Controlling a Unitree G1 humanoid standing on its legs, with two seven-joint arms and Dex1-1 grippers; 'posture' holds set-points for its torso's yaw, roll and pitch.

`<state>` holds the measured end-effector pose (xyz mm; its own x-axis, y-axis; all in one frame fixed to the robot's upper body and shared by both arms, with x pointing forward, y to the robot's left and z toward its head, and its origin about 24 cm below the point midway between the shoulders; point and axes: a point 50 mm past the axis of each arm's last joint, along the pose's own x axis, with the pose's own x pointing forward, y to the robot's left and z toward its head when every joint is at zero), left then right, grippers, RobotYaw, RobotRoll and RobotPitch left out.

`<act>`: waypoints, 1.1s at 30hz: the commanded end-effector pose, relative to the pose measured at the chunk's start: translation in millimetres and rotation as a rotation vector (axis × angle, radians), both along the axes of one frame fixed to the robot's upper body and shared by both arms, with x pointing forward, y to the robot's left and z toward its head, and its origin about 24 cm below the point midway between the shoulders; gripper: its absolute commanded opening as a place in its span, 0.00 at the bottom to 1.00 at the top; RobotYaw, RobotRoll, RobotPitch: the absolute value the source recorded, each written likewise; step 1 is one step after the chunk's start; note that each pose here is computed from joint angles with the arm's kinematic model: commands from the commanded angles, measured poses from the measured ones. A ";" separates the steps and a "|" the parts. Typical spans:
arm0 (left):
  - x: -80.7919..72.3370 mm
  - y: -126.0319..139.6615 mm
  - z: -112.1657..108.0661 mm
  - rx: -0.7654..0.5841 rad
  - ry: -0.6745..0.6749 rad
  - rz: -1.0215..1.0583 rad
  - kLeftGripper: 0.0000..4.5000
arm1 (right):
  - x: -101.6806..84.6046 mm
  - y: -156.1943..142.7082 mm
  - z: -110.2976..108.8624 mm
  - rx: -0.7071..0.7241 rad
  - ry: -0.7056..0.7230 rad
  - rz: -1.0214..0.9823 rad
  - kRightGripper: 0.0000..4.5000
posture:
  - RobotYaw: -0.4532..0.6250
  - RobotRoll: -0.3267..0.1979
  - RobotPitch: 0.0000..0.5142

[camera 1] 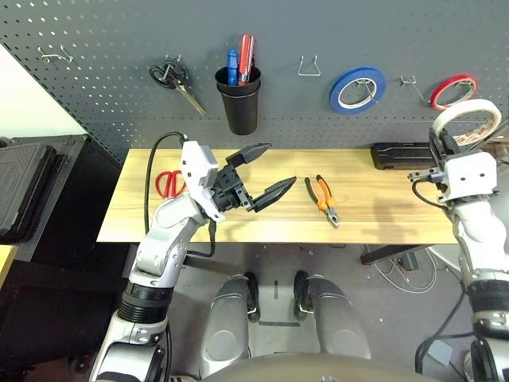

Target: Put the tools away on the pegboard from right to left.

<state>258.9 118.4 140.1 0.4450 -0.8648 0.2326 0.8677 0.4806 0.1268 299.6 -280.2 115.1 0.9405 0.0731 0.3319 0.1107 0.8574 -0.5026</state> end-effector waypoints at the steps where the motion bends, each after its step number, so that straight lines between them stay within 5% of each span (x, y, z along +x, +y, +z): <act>1: -2.7 -3.4 2.7 0.007 -0.009 -0.014 1.00 | 11.9 -4.3 -4.5 -0.009 0.078 0.000 0.01 | 0.46 0.62 0.32; 14: -3.7 -3.7 1.2 0.026 -0.005 0.000 1.00 | 66.0 21.3 -3.8 0.017 0.228 0.013 0.01 | 0.48 0.62 0.33; 22: -3.8 -3.8 -1.0 0.041 0.000 0.000 1.00 | 83.5 34.9 8.1 0.054 0.219 -0.019 0.01 | 0.49 0.62 0.34; 27: -4.9 -1.5 -3.6 0.061 0.005 0.011 1.00 | 76.4 32.8 12.6 0.061 0.109 0.001 0.37 | 0.50 0.62 0.35; 33: -8.4 6.0 -13.2 0.135 0.026 0.023 1.00 | 43.2 22.7 0.0 0.038 -0.021 0.076 0.88 | 0.51 0.62 0.39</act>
<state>254.6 125.7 129.9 0.4820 -0.8663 0.1309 0.8537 0.4980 0.1526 351.2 -252.5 111.1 0.9458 0.1128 0.3046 0.0466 0.8810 -0.4708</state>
